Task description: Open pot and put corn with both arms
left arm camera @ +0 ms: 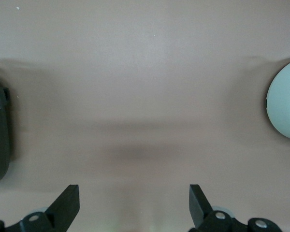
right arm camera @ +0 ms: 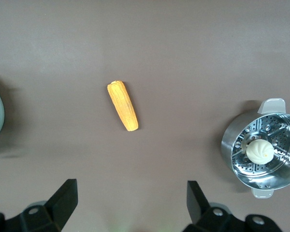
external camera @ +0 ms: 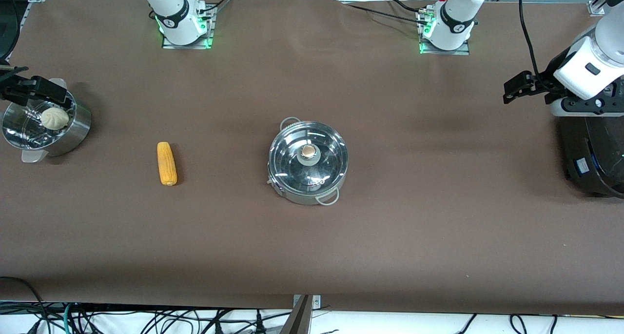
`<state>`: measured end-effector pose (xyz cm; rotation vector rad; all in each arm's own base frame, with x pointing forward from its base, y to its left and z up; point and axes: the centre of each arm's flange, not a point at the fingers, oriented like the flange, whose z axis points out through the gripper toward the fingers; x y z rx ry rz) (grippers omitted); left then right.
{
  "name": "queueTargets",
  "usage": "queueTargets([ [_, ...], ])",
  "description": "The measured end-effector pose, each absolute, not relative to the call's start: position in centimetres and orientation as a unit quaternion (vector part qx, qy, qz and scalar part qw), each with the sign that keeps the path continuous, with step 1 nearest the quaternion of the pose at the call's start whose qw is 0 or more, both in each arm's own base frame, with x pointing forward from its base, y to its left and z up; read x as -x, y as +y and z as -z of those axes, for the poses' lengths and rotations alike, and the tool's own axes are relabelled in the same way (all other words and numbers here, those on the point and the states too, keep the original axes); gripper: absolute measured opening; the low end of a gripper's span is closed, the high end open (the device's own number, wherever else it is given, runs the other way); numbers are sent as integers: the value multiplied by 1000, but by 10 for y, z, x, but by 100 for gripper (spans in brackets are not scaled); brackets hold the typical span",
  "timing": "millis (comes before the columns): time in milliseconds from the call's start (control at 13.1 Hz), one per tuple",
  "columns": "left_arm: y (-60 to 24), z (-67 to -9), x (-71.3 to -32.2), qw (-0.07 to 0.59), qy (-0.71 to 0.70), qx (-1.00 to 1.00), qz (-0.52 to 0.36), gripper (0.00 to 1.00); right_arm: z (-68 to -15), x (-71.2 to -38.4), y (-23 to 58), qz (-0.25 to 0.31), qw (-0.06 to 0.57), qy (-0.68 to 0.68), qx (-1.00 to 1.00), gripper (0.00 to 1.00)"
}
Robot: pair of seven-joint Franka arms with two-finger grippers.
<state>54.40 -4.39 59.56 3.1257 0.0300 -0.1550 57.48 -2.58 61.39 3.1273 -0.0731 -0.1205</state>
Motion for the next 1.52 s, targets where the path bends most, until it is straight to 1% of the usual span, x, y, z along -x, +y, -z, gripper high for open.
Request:
queueTargets([
  [1525, -40, -597, -545, 6, 14, -999, 48, 100, -614, -575, -26, 39, 6, -23, -999, 100],
])
